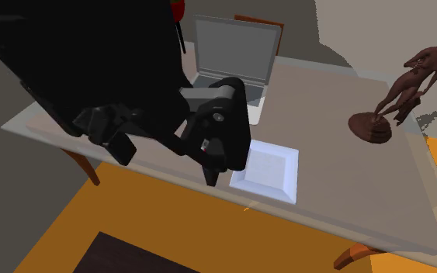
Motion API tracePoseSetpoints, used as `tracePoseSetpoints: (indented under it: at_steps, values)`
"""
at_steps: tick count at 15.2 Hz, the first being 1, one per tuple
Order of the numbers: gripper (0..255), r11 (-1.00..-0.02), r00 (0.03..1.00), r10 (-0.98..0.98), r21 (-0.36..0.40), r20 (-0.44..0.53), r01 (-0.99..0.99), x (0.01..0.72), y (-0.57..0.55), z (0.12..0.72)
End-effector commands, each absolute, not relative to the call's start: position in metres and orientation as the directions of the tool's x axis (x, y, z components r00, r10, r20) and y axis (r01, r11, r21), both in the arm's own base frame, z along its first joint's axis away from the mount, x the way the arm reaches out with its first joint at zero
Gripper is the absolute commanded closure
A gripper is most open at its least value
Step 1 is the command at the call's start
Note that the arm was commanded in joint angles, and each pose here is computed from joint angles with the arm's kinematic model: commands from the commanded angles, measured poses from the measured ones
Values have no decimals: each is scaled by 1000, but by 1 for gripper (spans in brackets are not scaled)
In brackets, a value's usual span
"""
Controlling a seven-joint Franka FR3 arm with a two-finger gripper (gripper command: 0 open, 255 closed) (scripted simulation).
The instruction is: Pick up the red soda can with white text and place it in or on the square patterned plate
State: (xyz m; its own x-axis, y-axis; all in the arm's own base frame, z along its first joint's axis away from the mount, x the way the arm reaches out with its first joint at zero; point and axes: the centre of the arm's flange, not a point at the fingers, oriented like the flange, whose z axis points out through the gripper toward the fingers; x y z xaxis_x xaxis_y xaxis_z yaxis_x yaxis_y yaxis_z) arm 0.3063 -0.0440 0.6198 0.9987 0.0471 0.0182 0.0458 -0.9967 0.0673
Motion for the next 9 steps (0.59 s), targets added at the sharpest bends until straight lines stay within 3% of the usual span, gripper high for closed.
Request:
tracePoseSetpoints:
  at_steps: [1,9]
  values:
    - [0,-997,999,47,67,18,46,306,-44,620]
    - [0,-998,999,29,50,12,29,376,-28,542]
